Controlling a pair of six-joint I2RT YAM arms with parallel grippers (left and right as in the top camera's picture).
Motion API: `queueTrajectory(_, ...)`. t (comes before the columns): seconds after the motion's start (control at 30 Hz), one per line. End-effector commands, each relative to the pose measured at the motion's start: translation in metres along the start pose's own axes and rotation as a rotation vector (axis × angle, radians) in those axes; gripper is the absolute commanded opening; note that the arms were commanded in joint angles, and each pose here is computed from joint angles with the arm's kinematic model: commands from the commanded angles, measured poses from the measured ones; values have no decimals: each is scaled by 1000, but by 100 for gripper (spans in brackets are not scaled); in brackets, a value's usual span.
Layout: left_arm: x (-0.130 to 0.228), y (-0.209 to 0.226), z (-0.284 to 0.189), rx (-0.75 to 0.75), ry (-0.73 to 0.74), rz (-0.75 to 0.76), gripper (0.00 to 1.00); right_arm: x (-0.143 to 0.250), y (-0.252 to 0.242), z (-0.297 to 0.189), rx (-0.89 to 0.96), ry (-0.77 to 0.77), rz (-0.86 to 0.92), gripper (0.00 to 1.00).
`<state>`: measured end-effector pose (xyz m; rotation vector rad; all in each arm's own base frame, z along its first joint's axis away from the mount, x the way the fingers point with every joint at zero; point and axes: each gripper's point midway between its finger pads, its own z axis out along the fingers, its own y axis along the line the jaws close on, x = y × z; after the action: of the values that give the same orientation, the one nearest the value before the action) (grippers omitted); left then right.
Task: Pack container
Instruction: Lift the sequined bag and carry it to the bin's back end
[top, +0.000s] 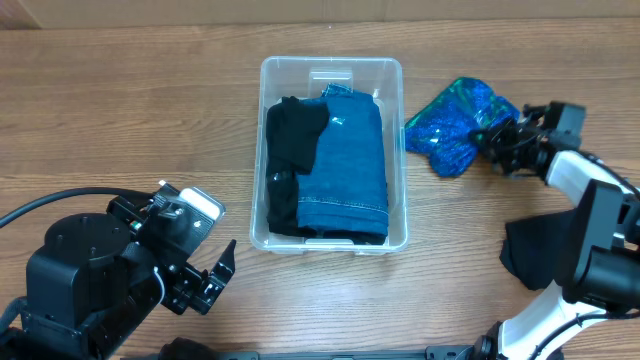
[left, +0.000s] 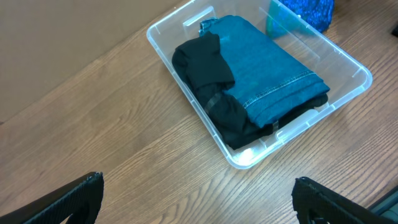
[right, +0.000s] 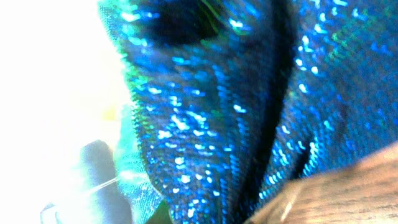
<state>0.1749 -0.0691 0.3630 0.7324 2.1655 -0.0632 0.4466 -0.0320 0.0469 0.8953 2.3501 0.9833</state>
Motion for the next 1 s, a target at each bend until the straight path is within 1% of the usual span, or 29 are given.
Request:
queueTrajectory(0.0, 0, 2, 0, -12, 1, -18, 100, -37, 85, -54, -114, -91, -160, 4)
queueTrajectory(0.07, 0, 2, 0, -12, 1, -19, 100, -34, 133, -82, -146, -115, -280, 4)
queueTrajectory(0.1, 0, 2, 0, -11, 2, -19, 100, -30, 153, -94, -167, -126, -314, 4)
queueTrajectory(0.13, 0, 2, 0, -11, 1, -19, 100, -21, 186, -111, -208, -147, -376, 4)
queueTrajectory(0.2, 0, 2, 0, -11, 2, -18, 100, -6, 222, -129, -261, -169, -442, 4)
queueTrajectory(0.23, 0, 2, 0, -12, 1, -18, 100, 9, 252, -144, -315, -177, -467, 4)
queueTrajectory(0.3, 0, 2, 0, -12, 1, -19, 100, 35, 291, -163, -387, -189, -491, 4)
queueTrajectory(0.37, 0, 2, 0, -11, 2, -18, 100, 62, 315, -167, -405, -197, -442, 4)
queueTrajectory(0.4, 0, 2, 0, -12, 1, -18, 100, 84, 328, -156, -398, -174, -339, 4)
queueTrajectory(0.43, 0, 2, 0, -12, 1, -19, 100, 97, 334, -145, -382, -169, -268, 4)
queueTrajectory(0.5, 0, 2, 0, -11, 2, -18, 100, 122, 347, -124, -351, -208, -166, 4)
queueTrajectory(0.6, 0, 2, 0, -12, 1, -18, 100, 164, 384, -90, -418, -247, -127, 4)
queueTrajectory(0.63, 0, 2, 0, -12, 1, -18, 100, 170, 387, -76, -417, -268, -93, 4)
queueTrajectory(0.7, 0, 2, 0, -11, 2, -18, 100, 174, 378, -49, -367, -293, -45, 4)
queueTrajectory(0.77, 0, 2, 0, -11, 2, -19, 100, 170, 369, -29, -331, -311, -41, 4)
queueTrajectory(0.8, 0, 2, 0, -11, 2, -18, 100, 165, 361, -21, -301, -344, -29, 4)
queueTrajectory(0.9, 0, 2, 0, -12, 1, -18, 100, 153, 350, -13, -272, -406, 69, 4)
queueTrajectory(0.97, 0, 2, 0, -11, 2, -18, 100, 150, 345, -8, -254, -423, 86, 4)
